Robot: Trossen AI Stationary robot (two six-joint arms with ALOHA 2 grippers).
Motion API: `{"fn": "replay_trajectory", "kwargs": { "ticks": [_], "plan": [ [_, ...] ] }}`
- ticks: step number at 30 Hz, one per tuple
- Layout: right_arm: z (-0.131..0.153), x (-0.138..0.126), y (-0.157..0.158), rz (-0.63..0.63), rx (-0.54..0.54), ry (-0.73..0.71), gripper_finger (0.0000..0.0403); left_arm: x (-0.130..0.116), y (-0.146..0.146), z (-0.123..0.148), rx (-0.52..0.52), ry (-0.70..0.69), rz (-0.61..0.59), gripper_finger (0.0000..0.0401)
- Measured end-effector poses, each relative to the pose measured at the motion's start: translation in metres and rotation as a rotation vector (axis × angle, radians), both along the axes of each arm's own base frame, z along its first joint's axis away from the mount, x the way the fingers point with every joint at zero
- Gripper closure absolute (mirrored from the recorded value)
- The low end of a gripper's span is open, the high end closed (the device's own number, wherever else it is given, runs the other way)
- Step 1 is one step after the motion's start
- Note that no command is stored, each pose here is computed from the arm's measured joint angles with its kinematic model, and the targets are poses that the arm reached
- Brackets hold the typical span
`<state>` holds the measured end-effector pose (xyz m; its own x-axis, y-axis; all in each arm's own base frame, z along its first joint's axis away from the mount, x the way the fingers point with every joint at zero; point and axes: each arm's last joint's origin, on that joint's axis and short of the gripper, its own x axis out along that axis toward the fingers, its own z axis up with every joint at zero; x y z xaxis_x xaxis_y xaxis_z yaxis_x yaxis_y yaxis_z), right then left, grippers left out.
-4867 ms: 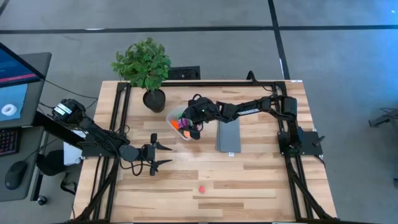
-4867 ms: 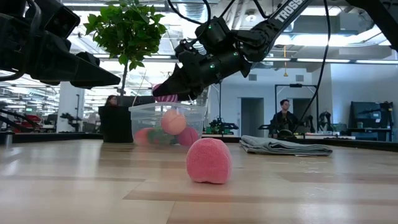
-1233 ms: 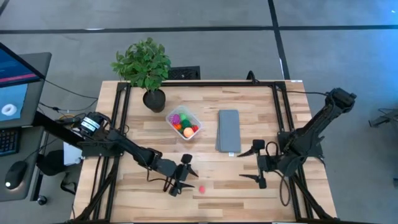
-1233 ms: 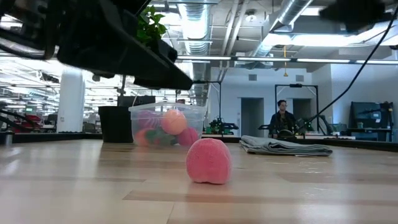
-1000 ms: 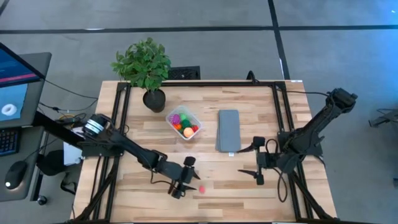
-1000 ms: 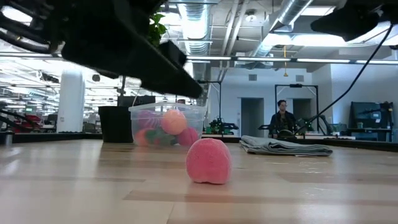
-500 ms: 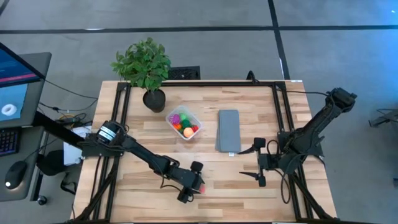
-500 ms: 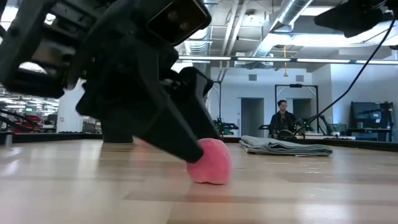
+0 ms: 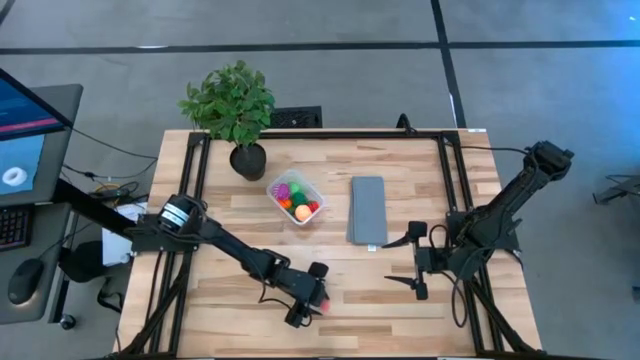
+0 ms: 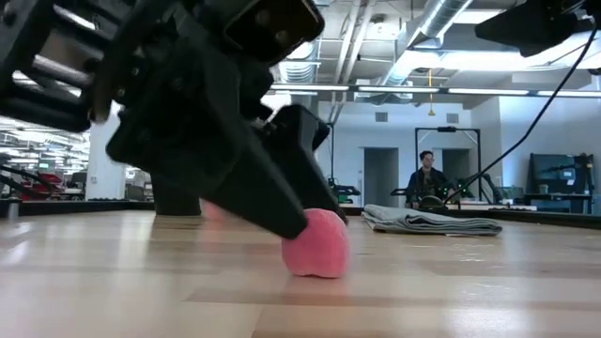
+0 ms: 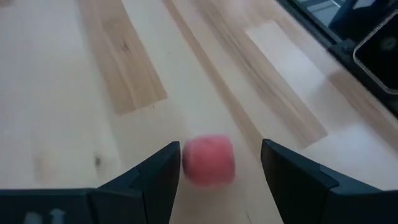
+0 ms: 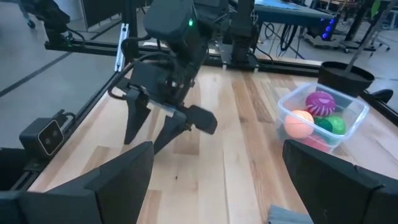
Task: Pick and placing Produce into tupperware
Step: Put the pink peach into the transparent bin
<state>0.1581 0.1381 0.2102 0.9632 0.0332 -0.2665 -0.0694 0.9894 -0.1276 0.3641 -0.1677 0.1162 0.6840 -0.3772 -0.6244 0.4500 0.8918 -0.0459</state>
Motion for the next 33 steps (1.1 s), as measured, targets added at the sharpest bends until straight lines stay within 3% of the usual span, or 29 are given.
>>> {"fn": "replay_trajectory", "kwargs": {
  "ticks": [19, 33],
  "plan": [
    [-0.0001, 0.0, 0.0, -0.002, 0.007, 0.001, 0.0023, 0.0069, 0.0091, -0.0125, -0.008, 0.012, 0.009, 0.0191],
    [-0.0001, 0.0, 0.0, -0.003, 0.009, 0.001, 0.0023, 0.0068, 0.009, -0.0125, -0.011, 0.013, -0.007, 0.0245]
  ]
}}
